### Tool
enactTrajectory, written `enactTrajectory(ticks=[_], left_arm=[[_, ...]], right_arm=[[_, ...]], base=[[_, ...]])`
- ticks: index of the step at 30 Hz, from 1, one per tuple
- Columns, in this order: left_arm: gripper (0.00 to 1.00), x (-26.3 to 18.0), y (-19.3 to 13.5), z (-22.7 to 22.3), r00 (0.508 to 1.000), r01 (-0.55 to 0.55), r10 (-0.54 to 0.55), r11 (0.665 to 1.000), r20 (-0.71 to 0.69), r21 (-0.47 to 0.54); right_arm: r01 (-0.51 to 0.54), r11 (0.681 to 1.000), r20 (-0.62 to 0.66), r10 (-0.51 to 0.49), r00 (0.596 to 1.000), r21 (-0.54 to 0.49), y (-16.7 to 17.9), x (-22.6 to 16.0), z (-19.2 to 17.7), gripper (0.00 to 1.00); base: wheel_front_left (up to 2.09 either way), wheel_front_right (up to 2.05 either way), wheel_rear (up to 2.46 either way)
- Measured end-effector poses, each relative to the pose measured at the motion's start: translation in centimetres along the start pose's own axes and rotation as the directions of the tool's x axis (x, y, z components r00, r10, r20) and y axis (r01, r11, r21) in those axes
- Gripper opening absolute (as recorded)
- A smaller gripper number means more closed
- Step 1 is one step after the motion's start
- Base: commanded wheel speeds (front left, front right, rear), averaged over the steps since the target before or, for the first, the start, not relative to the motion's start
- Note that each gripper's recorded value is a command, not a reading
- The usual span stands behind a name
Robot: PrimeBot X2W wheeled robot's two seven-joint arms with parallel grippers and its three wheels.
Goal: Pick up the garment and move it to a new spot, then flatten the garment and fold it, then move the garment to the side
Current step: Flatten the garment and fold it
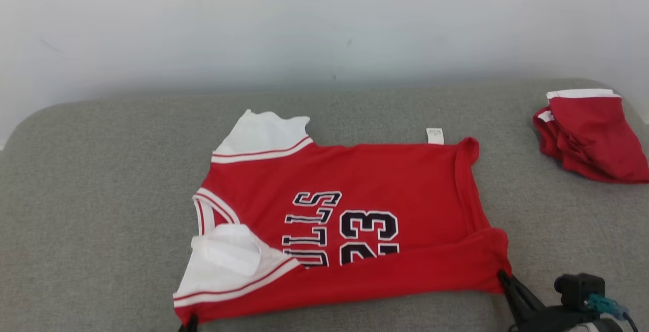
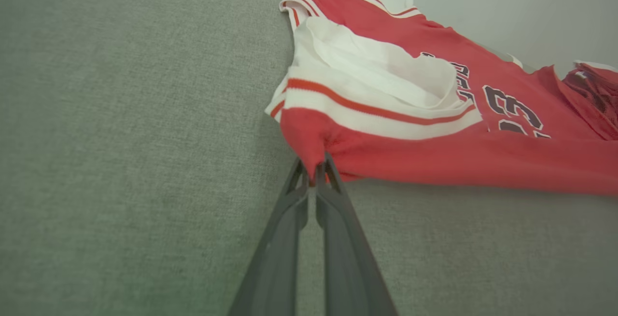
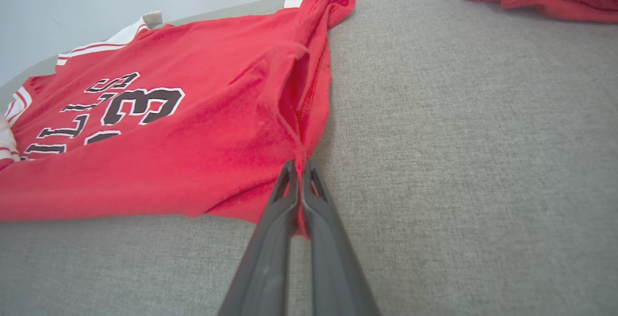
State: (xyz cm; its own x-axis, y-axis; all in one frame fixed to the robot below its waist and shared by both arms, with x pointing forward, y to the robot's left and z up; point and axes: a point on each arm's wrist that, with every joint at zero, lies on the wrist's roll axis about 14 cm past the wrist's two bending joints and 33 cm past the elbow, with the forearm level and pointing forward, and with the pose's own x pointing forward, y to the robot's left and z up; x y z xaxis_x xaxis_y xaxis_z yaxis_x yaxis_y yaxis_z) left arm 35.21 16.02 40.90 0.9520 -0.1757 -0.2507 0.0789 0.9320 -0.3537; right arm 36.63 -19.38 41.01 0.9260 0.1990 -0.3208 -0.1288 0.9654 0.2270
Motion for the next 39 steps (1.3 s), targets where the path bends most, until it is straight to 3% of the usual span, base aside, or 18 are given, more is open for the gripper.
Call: enactTrajectory(ticks=[9, 10, 11, 12, 17, 21, 31, 39], left_arm=[[0.00, -3.8, -0.2, -2.4, 0.999, -0.039, 0.037, 0.998, -0.034, -0.041], [0.21, -4.0, -0.2, -2.5, 0.999, -0.040, 0.039, 0.999, -0.037, -0.033], [0.80, -4.1, -0.2, -2.5, 0.998, -0.045, 0.044, 0.998, -0.034, -0.033], [1.00, -4.1, -0.2, -2.4, 0.998, -0.048, 0.047, 0.998, -0.030, -0.032], [1.00, -3.7, -0.6, -1.5, 0.999, -0.039, 0.039, 0.999, 0.004, -0.003], [1.00, -2.9, -0.9, 1.8, 0.993, -0.035, 0.033, 0.999, 0.112, 0.022], [1.00, -2.1, -1.0, 8.6, 0.950, -0.048, 0.007, 0.991, 0.313, 0.122], [1.00, -1.9, -2.3, 11.8, 0.915, -0.051, -0.035, 0.978, 0.402, 0.203]], right_arm=[[0.020, 0.999, -0.068, -0.018, 0.998, 0.026, -0.5, -2.3, -1.9, 0.00], [0.024, 0.999, -0.077, -0.022, 0.997, 0.029, -0.6, -2.4, -2.2, 0.26], [0.024, 0.999, -0.077, -0.022, 0.997, 0.024, -0.5, -2.5, -2.2, 1.00], [0.020, 1.000, -0.076, -0.019, 0.997, 0.010, -0.4, -2.5, -2.2, 1.00], [0.015, 1.000, -0.016, -0.015, 1.000, -0.005, 0.3, -2.3, -0.8, 1.00], [0.022, 1.000, 0.092, -0.019, 0.996, -0.022, 0.5, -2.4, 1.6, 1.00], [-0.016, 0.999, 0.369, 0.031, 0.929, -0.045, 3.2, -2.7, 8.3, 1.00], [-0.018, 0.997, 0.425, 0.050, 0.904, -0.079, 4.5, -3.2, 9.5, 1.00]], base=[[0.00, 0.00, 0.00], [0.00, 0.00, 0.00], [0.00, 0.00, 0.00], [0.00, 0.00, 0.00], [0.00, 0.00, 0.00], [0.00, 0.00, 0.00], [0.00, 0.00, 0.00], [0.00, 0.00, 0.00]])
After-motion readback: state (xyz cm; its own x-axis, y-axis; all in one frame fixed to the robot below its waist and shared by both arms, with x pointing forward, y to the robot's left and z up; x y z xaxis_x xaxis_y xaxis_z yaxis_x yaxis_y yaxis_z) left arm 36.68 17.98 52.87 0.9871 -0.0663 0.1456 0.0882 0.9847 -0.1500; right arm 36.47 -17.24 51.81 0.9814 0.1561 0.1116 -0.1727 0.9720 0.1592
